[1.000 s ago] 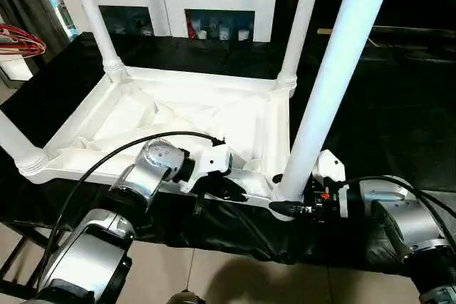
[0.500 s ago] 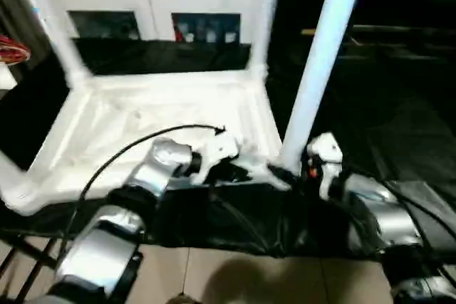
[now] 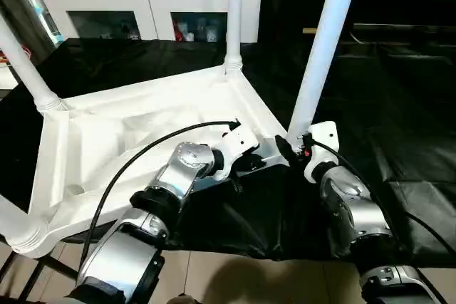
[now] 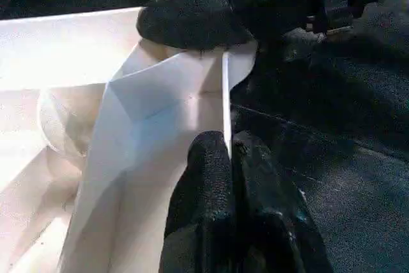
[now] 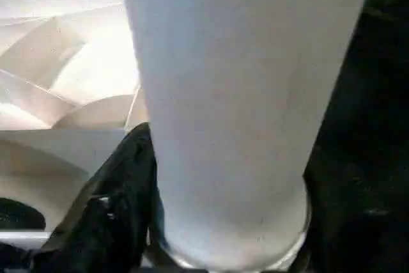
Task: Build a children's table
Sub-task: Rotate leg to tighten
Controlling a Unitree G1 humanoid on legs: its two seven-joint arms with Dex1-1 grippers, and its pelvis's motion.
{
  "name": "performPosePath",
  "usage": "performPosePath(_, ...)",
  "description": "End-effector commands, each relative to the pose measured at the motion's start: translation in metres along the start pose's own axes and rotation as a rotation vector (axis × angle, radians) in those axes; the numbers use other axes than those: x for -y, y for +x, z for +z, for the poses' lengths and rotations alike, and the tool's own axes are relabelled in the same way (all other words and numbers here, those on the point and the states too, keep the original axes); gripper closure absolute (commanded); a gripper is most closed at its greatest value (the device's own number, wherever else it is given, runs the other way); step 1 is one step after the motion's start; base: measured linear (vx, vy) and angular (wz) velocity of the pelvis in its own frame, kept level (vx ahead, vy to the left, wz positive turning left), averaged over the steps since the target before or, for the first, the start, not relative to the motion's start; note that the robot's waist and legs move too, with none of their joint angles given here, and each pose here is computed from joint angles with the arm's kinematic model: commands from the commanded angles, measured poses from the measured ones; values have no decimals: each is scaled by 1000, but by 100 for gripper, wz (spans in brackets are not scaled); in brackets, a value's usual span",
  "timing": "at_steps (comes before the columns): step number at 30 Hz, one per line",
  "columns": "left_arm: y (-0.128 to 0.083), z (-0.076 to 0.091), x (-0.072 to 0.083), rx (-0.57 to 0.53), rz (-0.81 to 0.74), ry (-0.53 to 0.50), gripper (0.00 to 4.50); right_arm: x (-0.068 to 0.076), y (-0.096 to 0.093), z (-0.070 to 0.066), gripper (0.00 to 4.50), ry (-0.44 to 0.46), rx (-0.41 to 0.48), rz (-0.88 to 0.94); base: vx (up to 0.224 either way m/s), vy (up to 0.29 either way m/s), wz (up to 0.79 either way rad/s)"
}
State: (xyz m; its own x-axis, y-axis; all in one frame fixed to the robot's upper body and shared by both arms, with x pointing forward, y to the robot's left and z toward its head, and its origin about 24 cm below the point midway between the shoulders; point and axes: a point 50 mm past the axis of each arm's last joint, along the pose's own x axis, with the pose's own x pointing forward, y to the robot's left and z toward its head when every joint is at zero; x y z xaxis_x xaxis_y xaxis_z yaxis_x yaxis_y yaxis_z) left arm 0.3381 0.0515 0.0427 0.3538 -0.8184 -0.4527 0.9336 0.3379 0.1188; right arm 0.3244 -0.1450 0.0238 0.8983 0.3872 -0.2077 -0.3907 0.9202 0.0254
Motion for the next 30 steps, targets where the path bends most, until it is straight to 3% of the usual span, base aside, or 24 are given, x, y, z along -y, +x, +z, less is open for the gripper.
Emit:
performPosePath(1, 8, 24, 10, 101, -74, 87, 450, -29, 4, -17, 92, 0, -76, 155, 0, 0, 0)
performPosePath(5, 3, 20, 10, 99, -111, 99, 450, -25, 2, -14, 69, -38, -63, 193, 0, 0, 0)
performPosePath(12, -11, 12, 8, 87, -207, 128, 450, -24, -18, -7, 69, -173, -31, 485, 0, 0, 0)
performPosePath(14, -16, 11, 7, 81, -248, 146, 450, -23, -28, -8, 69, -221, -53, 605, 0, 0, 0)
performPosePath(20, -29, 9, 0, 33, -349, 192, 450, -16, -52, -3, 69, -232, -114, 882, 0, 0, 0)
performPosePath(28, -35, 8, -6, 8, -376, 204, 450, -10, -62, -3, 69, -306, -186, 982, 0, 0, 0)
performPosePath(30, -37, 8, -8, 4, -375, 204, 450, -9, -62, -2, 94, -308, -190, 991, 0, 0, 0)
